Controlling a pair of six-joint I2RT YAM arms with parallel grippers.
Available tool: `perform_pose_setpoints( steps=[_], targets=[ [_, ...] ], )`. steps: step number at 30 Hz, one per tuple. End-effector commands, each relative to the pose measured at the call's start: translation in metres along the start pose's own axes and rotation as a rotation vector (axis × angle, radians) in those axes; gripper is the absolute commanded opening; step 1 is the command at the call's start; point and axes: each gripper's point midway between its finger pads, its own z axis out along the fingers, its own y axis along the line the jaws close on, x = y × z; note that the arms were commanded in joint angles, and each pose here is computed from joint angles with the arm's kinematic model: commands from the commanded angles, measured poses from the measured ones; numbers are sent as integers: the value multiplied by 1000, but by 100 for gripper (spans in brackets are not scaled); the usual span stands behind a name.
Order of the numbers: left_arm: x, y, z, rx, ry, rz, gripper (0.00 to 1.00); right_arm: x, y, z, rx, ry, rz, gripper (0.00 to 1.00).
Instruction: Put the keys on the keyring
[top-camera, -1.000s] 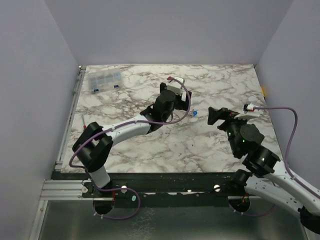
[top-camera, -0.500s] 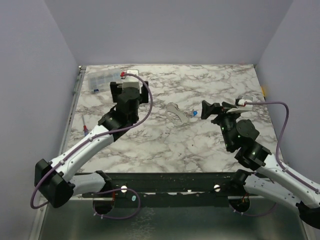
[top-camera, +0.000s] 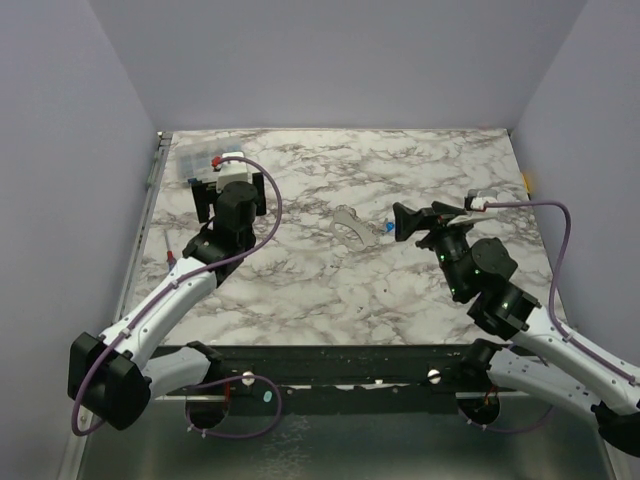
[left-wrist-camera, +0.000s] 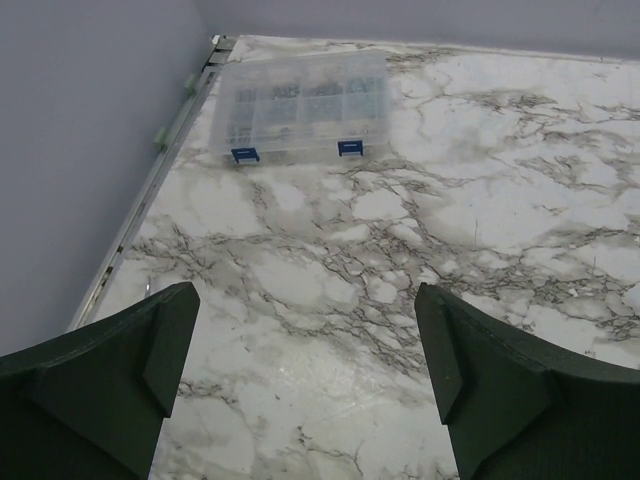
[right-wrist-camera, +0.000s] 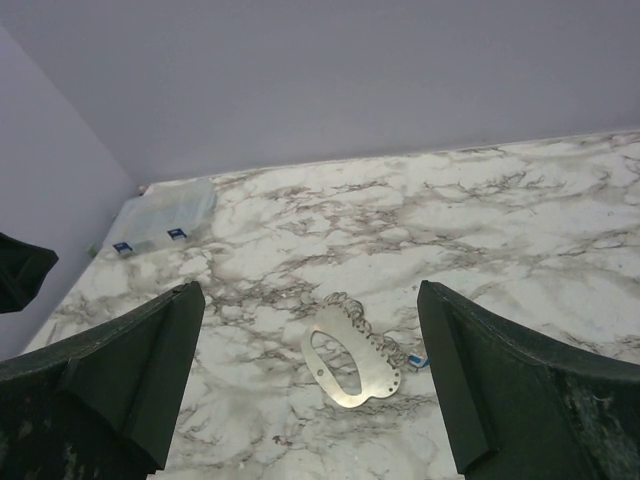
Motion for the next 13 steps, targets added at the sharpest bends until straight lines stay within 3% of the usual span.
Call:
perform_pose_setpoints(
  steps=[1,13],
  targets=[
    [-5,-3,-4,40,-11,-31,99,-5,11,0,-48,7,24,100],
    [2,-6,-1,51,6,-3,99,-7,17,0,-69,13,58,100]
  ],
)
